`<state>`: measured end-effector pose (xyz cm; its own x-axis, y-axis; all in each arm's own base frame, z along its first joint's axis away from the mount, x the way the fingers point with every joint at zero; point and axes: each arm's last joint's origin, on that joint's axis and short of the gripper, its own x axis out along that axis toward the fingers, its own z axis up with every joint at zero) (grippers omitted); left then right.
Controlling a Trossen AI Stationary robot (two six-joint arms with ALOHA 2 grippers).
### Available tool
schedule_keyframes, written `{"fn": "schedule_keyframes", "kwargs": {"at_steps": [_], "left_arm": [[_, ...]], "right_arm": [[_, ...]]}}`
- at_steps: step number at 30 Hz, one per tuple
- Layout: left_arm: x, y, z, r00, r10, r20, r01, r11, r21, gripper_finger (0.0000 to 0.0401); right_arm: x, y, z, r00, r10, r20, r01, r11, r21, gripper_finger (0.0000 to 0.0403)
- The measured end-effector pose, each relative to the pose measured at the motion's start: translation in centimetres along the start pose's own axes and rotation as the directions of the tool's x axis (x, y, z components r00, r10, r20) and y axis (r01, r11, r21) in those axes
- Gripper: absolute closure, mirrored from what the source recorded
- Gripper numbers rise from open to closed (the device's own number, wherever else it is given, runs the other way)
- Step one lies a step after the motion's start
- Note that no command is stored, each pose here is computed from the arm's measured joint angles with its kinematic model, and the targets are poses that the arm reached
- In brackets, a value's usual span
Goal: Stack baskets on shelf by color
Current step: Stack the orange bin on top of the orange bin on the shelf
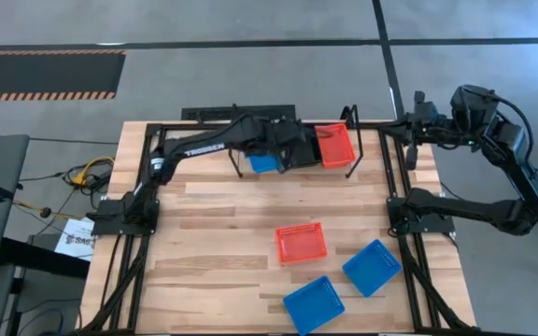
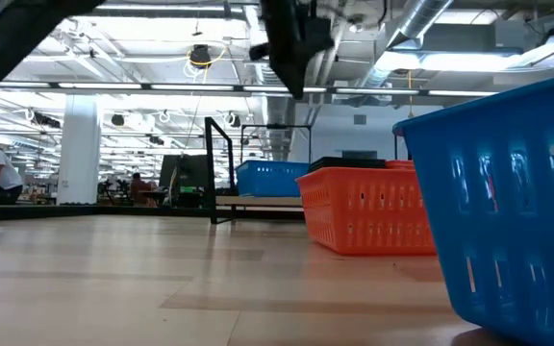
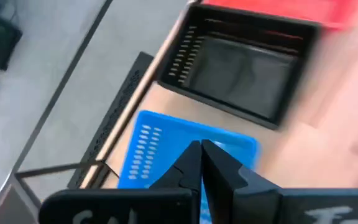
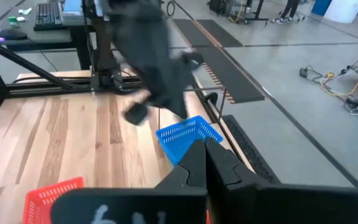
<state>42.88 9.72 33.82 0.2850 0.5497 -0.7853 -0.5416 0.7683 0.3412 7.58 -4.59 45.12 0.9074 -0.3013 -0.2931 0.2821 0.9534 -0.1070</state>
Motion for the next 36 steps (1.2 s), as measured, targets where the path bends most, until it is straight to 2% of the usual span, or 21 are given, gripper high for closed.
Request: {"fn": "schedule_keyframes", "kwargs": {"at_steps": [3,7,10,15,18,22,25,29,32,36], "left_arm": [[-2.1,-0.9,-1.1,0.999,0.001,-0.038,0.0,1.0,0.012,0.0401],[-3.4,-1.7,-2.8,0.99,0.036,-0.136,-0.037,0.999,-0.001,0.0401],[-4.0,-2.6,-3.5,0.985,0.043,-0.166,-0.046,0.999,-0.015,0.0401],[-5.2,-4.7,-4.2,0.99,0.013,-0.139,0.001,0.994,0.106,0.0401],[-5.6,-5.4,-4.4,0.992,0.014,-0.127,0.005,0.989,0.146,0.0401],[-5.9,-5.9,-4.6,0.993,0.027,-0.112,-0.003,0.977,0.213,0.0401],[-6.0,-6.0,-4.6,0.994,0.023,-0.111,0.005,0.968,0.252,0.0401],[-6.0,-6.0,-4.6,0.994,0.022,-0.11,0.01,0.957,0.29,0.0401],[-5.9,-6.0,-4.6,0.994,0.022,-0.11,0.015,0.945,0.327,0.0401],[-5.9,-6.1,-4.4,0.995,0.008,-0.1,0.027,0.939,0.343,0.0401]], "right_arm": [[0.6,-0.2,0.0,1.0,0.004,-0.016,-0.004,1.0,0.005,0.0397],[1.2,-0.3,-0.2,0.998,0.016,-0.06,-0.015,1.0,0.028,0.0397],[1.6,-0.3,-1.1,0.986,0.043,-0.159,-0.023,0.992,0.125,0.0397],[1.4,0.2,-3.1,0.922,0.109,-0.372,0.013,0.951,0.309,0.0397],[1.2,0.6,-4.1,0.861,0.162,-0.482,0.057,0.911,0.408,0.0398],[0.9,1.4,-5.2,0.751,0.245,-0.613,0.157,0.836,0.526,0.04],[0.9,2.2,-5.8,0.735,0.317,-0.599,0.199,0.743,0.639,0.0399],[0.3,3.3,-7.2,0.702,0.364,-0.612,0.26,0.669,0.696,0.04],[0.6,3.8,-8.7,0.657,0.344,-0.671,0.354,0.645,0.678,0.04],[1.6,4.8,-11.3,0.565,0.349,-0.748,0.444,0.635,0.632,0.0399]]}}
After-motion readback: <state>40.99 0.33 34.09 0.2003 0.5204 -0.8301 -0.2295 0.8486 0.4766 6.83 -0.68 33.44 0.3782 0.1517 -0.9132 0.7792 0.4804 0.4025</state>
